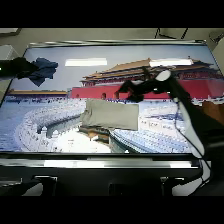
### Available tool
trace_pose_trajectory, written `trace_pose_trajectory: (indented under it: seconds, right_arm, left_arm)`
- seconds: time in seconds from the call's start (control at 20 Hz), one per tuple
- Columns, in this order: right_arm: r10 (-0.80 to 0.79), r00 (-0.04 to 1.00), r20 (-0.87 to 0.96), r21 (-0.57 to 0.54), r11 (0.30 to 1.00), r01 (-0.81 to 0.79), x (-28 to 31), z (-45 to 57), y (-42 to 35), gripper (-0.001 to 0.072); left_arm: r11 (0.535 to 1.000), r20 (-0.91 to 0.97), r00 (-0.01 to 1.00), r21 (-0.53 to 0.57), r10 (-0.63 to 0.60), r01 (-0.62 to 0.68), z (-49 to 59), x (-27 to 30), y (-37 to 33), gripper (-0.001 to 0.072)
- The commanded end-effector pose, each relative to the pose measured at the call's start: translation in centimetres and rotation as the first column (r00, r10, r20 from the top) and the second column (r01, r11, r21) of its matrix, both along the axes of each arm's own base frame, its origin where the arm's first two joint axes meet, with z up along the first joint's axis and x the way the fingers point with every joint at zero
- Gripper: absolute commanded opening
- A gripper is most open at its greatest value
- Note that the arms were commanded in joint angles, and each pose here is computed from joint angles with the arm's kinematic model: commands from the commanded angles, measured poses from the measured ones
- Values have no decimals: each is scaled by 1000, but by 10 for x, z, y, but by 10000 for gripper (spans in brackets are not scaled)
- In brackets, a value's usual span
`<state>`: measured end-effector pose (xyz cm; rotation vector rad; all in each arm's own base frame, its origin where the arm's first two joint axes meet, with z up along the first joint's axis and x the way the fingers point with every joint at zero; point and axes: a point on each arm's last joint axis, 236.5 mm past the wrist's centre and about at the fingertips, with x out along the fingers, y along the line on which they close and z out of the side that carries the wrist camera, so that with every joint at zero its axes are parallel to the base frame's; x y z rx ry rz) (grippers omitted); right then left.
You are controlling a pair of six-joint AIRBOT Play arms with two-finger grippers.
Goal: Fold the clothes and pants, and hang the long-sleeved shirts on hangers.
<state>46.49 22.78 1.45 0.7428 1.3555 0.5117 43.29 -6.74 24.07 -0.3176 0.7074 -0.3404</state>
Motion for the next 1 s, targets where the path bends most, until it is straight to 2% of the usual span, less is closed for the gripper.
trace_pose_trajectory:
  seconds: [0.0,0.1,0.3,0.35,0.5,0.55,0.6,0.65,0.7,0.85,0.95]
  right_arm:
    - [-19,973,-228,-297,954,-51,-55,-35,-136,634]
    - [-17,958,-288,-241,969,-55,-74,-61,-129,624]
    - [4,970,-243,-46,999,-16,-79,-98,-74,623]
    - [7,971,-240,-11,1000,-10,-80,-104,-66,602]
    - [23,968,-249,40,999,-14,-80,-112,-52,565]
    - [32,965,-260,44,999,-21,-82,-116,-48,527]
    - [46,964,-263,53,998,-33,-84,-118,-42,424]
    - [62,967,-246,74,996,-45,-84,-115,-35,183]
    - [76,976,-202,113,992,-54,-78,-104,-30,58]
    - [39,999,5,261,965,-39,-39,-32,-32,42]
    - [-25,994,110,256,967,-4,-13,24,-68,42]
  left_arm:
    - [1000,6,1000,17,3,-3,3,-5,2,28]
    - [1000,6,1000,16,0,-1,3,-5,2,28]
    - [1000,2,1000,6,-14,14,4,-6,-7,28]
    - [1000,2,1000,5,-20,20,4,-7,-10,28]
    - [999,3,999,4,-32,32,4,-8,-15,28]
    - [999,3,999,5,-35,35,4,-8,-17,28]
    - [999,4,999,1,-38,38,5,-8,-18,28]
    - [999,5,999,-2,-39,39,5,-8,-19,28]
    - [999,5,999,-2,-40,40,5,-8,-19,28]
    - [999,6,999,-2,-40,40,5,-8,-19,28]
    - [999,10,999,-1,-38,38,6,-7,-19,28]
